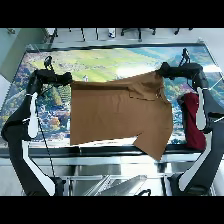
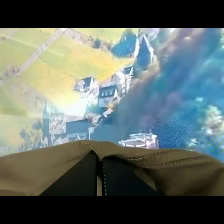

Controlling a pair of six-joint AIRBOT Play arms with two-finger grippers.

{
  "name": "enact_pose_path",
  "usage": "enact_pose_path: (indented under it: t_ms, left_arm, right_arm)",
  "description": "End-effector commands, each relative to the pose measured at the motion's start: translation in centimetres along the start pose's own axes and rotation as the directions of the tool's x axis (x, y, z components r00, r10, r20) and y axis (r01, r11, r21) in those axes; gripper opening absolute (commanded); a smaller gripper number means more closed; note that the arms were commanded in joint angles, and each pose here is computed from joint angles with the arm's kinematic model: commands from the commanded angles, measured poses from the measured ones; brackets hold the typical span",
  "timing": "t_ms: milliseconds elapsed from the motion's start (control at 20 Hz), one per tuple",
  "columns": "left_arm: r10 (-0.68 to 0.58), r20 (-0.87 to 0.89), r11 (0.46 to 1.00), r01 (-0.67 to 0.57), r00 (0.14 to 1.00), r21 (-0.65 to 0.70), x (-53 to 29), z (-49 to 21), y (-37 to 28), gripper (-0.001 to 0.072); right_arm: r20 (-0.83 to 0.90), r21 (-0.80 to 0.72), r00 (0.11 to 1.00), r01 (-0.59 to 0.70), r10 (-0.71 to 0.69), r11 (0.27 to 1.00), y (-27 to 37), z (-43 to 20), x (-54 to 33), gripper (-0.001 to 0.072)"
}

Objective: Fold the shirts.

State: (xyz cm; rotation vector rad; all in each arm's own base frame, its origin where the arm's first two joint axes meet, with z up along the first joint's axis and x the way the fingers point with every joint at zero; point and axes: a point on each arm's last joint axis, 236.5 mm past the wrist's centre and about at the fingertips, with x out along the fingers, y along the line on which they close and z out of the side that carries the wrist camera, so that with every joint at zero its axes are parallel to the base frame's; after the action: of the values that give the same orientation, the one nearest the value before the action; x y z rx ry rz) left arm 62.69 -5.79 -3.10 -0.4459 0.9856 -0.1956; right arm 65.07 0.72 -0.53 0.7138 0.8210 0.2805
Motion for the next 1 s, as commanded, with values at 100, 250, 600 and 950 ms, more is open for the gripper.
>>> enact_pose_path:
  t_ms: [100, 250, 600, 950]
  left_arm:
    - [0.058, -0.074, 0.998, -0.056, 0.996, 0.022, -2.9, -1.5, 0.0, 0.0014]
    - [0.058, -0.125, 0.998, -0.056, 0.99, 0.02, -4.1, -3.0, -0.4, 0.0014]
    - [0.202, -0.245, 0.978, -0.184, 0.948, 0.094, -1.3, -8.7, 0.8, 0.0014]
    - [0.269, -0.321, 0.963, -0.242, 0.908, 0.121, 0.8, -12.4, 2.8, 0.0015]
  right_arm:
    - [-0.139, -0.178, 0.975, 0.15, -0.175, 0.973, -2.0, -1.2, -4.8, 0.0018]
    - [-0.197, -0.29, 0.932, 0.241, -0.304, 0.926, -3.0, -2.4, -7.4, 0.0018]
    - [-0.343, -0.405, 0.784, 0.373, -0.517, 0.835, -8.1, -8.1, -7.4, 0.0017]
    - [-0.344, -0.418, 0.77, 0.387, -0.537, 0.822, -8.6, -9.1, -5.2, 0.0018]
